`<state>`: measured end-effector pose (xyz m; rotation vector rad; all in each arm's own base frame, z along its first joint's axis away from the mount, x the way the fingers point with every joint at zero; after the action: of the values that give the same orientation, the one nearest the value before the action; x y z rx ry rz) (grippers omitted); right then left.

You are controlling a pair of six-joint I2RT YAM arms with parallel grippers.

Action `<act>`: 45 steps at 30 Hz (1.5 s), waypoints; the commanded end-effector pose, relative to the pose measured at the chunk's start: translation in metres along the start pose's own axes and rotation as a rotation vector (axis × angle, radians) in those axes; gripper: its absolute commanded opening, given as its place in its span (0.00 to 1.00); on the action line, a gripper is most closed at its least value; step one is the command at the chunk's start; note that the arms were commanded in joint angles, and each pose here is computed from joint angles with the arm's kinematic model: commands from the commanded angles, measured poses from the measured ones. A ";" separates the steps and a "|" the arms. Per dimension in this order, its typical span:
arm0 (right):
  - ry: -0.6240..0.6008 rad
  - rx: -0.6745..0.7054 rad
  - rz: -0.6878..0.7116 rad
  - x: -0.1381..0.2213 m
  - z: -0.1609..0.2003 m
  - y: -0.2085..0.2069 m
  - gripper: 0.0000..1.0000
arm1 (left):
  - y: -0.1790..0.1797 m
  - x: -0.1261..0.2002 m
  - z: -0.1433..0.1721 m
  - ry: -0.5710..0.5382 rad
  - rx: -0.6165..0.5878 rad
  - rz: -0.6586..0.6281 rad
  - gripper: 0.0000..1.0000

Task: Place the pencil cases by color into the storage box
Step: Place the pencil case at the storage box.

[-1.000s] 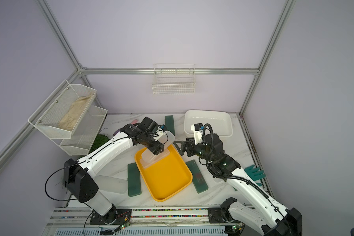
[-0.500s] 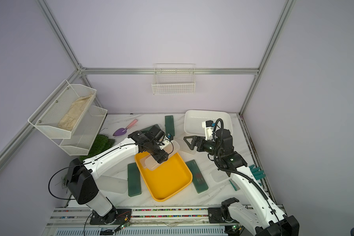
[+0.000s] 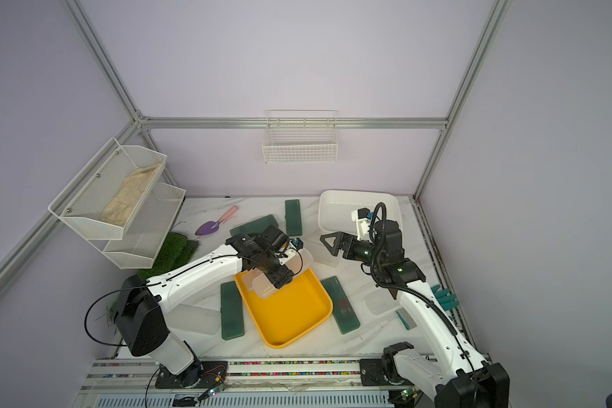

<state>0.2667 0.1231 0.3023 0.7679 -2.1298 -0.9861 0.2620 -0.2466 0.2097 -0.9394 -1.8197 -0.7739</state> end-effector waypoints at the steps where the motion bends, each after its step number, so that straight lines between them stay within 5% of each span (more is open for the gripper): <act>1: -0.028 0.020 -0.028 0.002 -0.011 0.011 0.97 | -0.004 0.008 -0.001 -0.054 -0.025 -0.008 0.80; 21: -0.053 0.034 -0.027 -0.015 -0.025 0.004 0.97 | -0.012 -0.038 0.045 0.102 -0.030 -0.022 0.81; 45: -0.061 0.065 0.016 -0.028 -0.027 -0.012 0.97 | 0.002 -0.079 0.048 0.206 -0.021 -0.057 0.83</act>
<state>0.3033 0.1270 0.2916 0.7443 -2.1780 -0.9587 0.2557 -0.2297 0.1126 -0.8084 -1.6414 -0.8686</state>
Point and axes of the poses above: each gripper's point midway between its finger pads, its own x axis back along the fingers, its own y axis along the line the jaws close on, z = x × y, the point moved 7 cm from there along x, back along the fingers, and after that the axes turned 9 degrees about -x, right-handed, at the moved point
